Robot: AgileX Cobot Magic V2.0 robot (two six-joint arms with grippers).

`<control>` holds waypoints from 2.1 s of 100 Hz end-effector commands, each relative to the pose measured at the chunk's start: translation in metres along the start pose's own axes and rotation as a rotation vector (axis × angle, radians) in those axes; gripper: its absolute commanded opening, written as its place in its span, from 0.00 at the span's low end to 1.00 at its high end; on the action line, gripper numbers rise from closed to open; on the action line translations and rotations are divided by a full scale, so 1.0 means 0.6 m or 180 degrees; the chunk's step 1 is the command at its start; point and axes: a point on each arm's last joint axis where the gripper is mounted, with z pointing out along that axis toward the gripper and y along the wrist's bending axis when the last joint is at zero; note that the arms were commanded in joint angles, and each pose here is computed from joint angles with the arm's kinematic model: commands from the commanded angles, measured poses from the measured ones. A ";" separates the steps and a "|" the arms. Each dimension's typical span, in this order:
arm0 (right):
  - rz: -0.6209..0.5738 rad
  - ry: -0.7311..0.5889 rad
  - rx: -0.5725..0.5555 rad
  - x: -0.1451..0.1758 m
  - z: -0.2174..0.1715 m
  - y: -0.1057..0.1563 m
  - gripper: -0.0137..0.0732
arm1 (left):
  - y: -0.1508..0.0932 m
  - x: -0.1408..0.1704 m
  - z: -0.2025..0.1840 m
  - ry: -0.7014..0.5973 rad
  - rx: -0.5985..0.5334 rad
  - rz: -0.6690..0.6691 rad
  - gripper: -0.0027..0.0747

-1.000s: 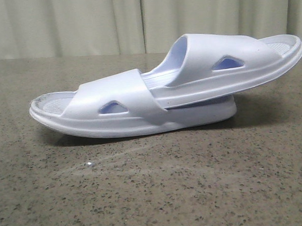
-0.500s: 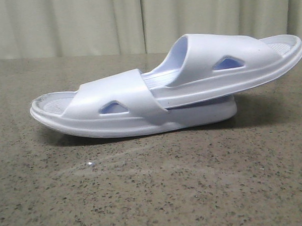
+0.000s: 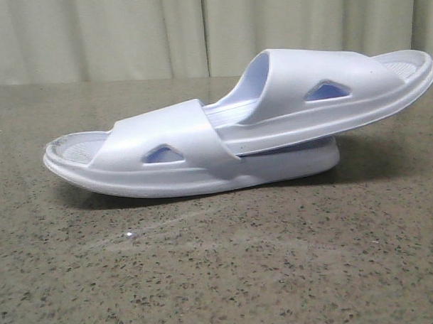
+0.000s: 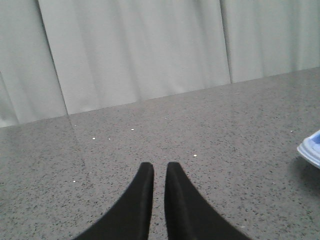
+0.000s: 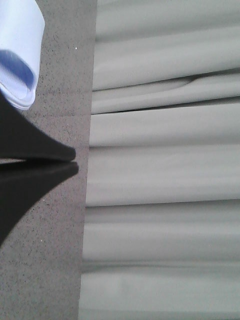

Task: Insert blue slippers together front up

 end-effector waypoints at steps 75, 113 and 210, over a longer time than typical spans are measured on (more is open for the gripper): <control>-0.0041 -0.0077 0.0066 -0.014 0.001 -0.003 0.03 | 0.003 -0.010 -0.004 -0.0328 -0.0101 -0.0263 0.05; -0.0041 -0.0077 0.0066 -0.014 0.001 -0.003 0.03 | 0.003 -0.010 -0.004 -0.0328 -0.0101 -0.0263 0.06; 0.0073 0.0210 0.0180 0.015 -0.010 -0.008 0.03 | 0.003 -0.010 -0.004 -0.0328 -0.0101 -0.0263 0.06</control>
